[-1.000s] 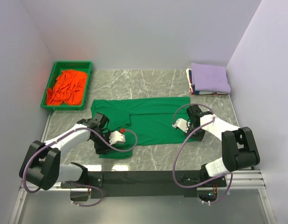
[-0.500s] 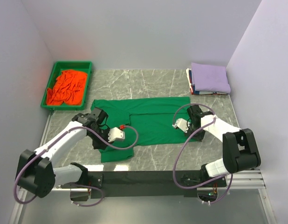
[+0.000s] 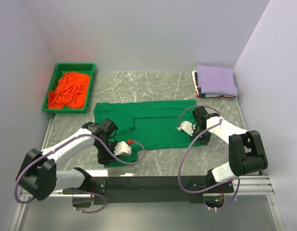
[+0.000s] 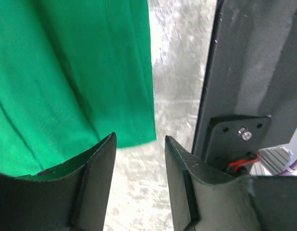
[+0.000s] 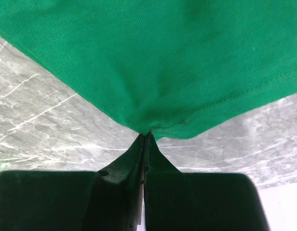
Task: Fold and stack the t-shirts
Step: Fold the tshirt
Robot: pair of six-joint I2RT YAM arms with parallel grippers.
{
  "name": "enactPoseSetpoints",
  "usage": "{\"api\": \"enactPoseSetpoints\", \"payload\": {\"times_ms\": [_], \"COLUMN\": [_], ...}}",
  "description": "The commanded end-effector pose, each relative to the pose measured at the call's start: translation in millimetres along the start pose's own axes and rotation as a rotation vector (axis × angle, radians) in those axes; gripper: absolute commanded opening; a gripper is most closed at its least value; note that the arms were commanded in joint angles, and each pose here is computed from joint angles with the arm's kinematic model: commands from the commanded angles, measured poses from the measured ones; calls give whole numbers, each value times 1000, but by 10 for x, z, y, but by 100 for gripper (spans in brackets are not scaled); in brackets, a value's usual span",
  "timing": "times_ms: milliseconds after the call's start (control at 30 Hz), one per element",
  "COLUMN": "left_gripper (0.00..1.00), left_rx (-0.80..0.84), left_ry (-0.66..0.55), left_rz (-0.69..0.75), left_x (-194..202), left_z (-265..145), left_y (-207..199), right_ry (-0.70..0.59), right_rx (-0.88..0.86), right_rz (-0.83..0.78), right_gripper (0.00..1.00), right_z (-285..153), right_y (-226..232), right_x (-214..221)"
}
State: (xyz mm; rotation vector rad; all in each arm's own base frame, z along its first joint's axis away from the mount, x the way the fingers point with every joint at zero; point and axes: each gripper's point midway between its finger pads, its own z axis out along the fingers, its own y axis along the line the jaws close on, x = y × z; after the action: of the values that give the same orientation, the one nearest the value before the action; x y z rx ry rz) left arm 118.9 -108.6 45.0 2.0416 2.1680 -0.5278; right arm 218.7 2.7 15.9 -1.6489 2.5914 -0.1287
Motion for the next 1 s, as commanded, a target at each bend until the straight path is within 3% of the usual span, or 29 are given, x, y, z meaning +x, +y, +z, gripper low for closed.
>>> {"api": "enactPoseSetpoints", "payload": {"times_ms": [0,400,500,533,633,767,967], "left_gripper": [51,49,30,16,1,1,1], "left_rx": [0,-74,-67,-69,-14,-33,-69], "left_ry": [-16,157,161,137,82,-37,-70], "left_rz": [41,108,125,133,112,107,20], "left_x": [-114,99,80,-11,-172,-590,-612], "left_z": [105,520,528,480,289,-227,-700], "left_y": [94,169,115,130,-20,-86,16], "right_ry": [-21,-18,-17,-17,-26,-40,-54], "right_rx": [4,-9,-16,-12,-6,11,33], "right_rz": [4,8,11,11,8,11,2], "right_gripper": [0,0,0,0,0,0,0], "right_z": [-60,-61,-65,-78,-141,-281,-427], "right_y": [-69,-39,-27,-35,-46,-71,-131], "right_x": [-78,-72,-70,-72,-77,-90,-79]}}
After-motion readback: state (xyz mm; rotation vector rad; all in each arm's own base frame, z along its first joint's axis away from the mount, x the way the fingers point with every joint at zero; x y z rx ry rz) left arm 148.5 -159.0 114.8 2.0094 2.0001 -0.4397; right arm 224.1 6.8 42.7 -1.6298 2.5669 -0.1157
